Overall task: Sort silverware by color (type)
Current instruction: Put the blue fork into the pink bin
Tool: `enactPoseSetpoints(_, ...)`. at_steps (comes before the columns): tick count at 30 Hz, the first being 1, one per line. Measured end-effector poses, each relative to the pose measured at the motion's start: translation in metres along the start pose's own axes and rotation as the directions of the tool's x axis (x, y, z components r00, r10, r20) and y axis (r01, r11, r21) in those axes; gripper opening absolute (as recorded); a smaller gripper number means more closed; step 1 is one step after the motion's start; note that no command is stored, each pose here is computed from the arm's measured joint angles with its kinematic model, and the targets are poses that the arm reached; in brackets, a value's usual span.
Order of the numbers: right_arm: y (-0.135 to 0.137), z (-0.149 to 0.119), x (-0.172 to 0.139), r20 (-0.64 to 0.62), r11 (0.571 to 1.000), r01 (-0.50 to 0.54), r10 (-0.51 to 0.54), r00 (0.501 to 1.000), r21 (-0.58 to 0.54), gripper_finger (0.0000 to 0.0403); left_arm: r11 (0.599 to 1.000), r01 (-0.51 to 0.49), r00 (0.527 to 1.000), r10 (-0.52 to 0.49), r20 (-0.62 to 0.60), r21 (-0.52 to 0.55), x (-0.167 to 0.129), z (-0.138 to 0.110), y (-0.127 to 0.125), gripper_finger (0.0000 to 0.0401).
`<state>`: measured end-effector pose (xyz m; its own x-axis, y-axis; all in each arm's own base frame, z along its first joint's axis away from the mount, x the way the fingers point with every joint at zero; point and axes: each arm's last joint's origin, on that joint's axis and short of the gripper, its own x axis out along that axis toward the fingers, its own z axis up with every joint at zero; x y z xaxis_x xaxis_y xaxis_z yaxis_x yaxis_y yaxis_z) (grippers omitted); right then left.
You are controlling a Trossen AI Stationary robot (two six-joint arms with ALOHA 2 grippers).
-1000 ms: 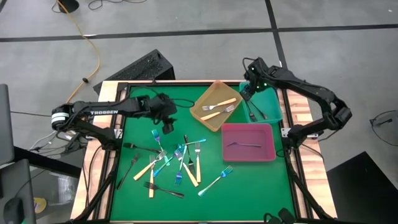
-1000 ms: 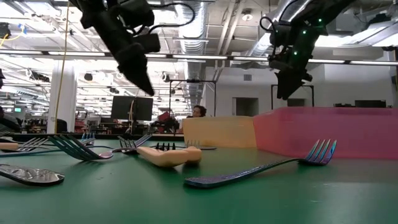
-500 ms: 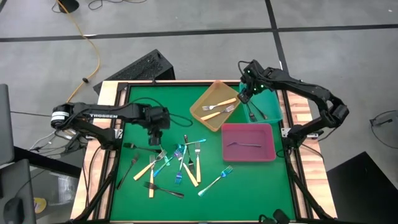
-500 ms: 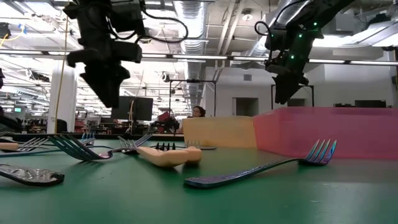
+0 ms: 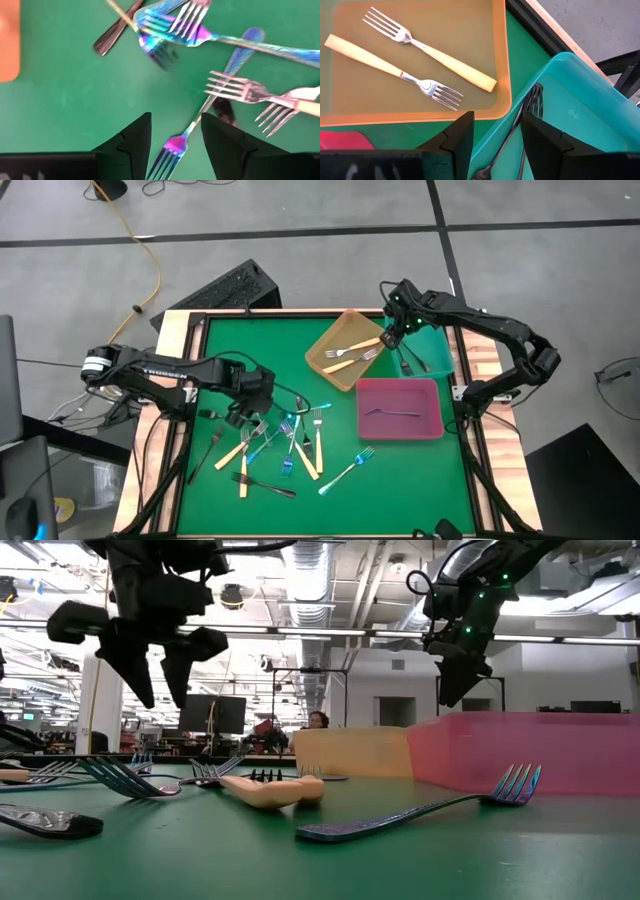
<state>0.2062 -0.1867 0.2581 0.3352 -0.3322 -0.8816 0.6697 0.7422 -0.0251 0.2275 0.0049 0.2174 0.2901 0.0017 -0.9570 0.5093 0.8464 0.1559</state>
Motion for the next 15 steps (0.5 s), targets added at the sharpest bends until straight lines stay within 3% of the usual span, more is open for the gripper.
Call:
enactPoseSetpoints(8, 0.0, 0.0, 0.0, 0.0, 1.0, 0.0, 0.0, 1.0, 0.001, 0.0182, 0.994, 0.062, 0.996, -0.056, -0.069, 0.087, 0.03, -0.019, -0.022, 0.0157)
enactPoseSetpoints(12, 0.0, 0.0, 0.0, 0.0, 1.0, 0.0, 0.0, 1.0, 0.002, 0.0182, 0.995, -0.008, 0.998, 0.014, -0.06, 0.104, 0.036, -0.019, -0.022, 0.0157)
enactPoseSetpoints(15, 0.0, 0.0, 0.0, 0.001, 1.0, 0.0, 0.0, 1.0, 0.002, 0.0182, 0.991, -0.001, 0.999, 0.007, -0.041, 0.136, 0.04, -0.021, -0.023, 0.0157)
